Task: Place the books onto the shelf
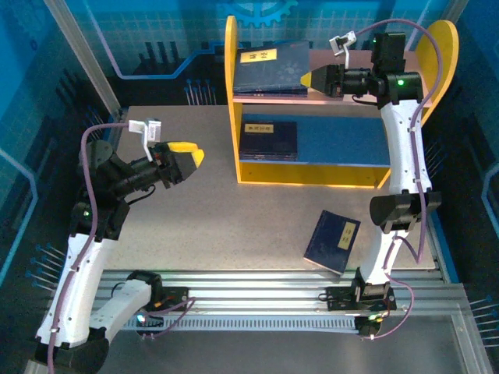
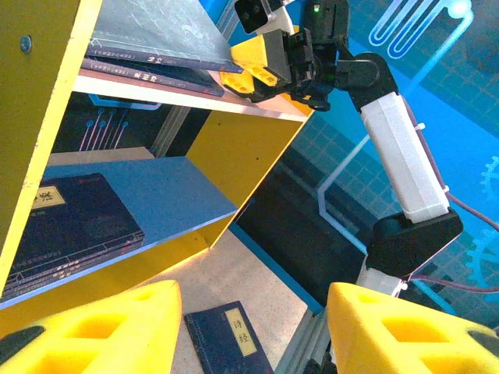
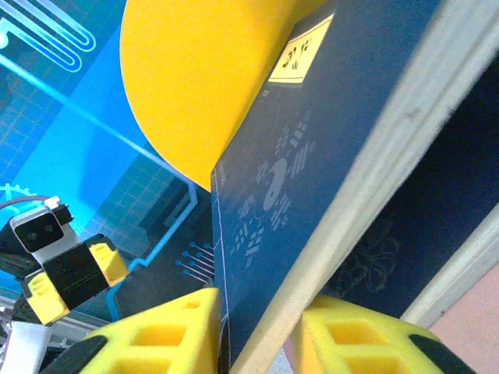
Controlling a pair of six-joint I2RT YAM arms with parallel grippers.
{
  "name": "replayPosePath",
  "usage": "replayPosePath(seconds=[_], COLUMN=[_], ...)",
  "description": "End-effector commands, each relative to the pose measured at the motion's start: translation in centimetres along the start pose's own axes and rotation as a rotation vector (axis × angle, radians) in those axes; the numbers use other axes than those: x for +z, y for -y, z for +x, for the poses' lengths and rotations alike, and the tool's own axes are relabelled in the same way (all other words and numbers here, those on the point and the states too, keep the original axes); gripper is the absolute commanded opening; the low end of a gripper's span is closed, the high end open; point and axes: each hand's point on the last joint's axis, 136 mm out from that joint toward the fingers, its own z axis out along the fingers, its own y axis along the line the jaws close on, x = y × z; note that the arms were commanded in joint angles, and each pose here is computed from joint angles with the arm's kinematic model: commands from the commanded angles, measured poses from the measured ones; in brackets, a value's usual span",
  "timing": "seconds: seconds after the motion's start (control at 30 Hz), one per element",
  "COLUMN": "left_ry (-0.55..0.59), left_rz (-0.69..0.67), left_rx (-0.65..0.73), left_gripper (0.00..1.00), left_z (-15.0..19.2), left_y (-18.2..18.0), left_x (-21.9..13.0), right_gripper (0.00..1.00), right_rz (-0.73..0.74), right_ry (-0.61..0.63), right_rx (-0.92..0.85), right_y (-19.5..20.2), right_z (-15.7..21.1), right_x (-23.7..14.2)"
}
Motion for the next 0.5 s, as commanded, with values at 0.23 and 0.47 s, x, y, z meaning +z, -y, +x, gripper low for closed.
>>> replayPosePath(seconds=[0.23, 0.47], left_ry=[0.005, 0.006], left_rz=[-0.009, -0.008], left_rx=[0.030, 0.032], left_gripper=[0.53, 0.53], left_z=[0.1, -0.1], left_y=[0.3, 0.3], left_x=[-0.4, -0.3], right_gripper=[0.42, 0.46], right_rz=[0.097, 0.120], right_ry=[-0.006, 0.000], right_rx=[-0.026, -0.025], right_y=[0.2, 0.5], right_z=[0.3, 0.2], right_x=[0.0, -0.4])
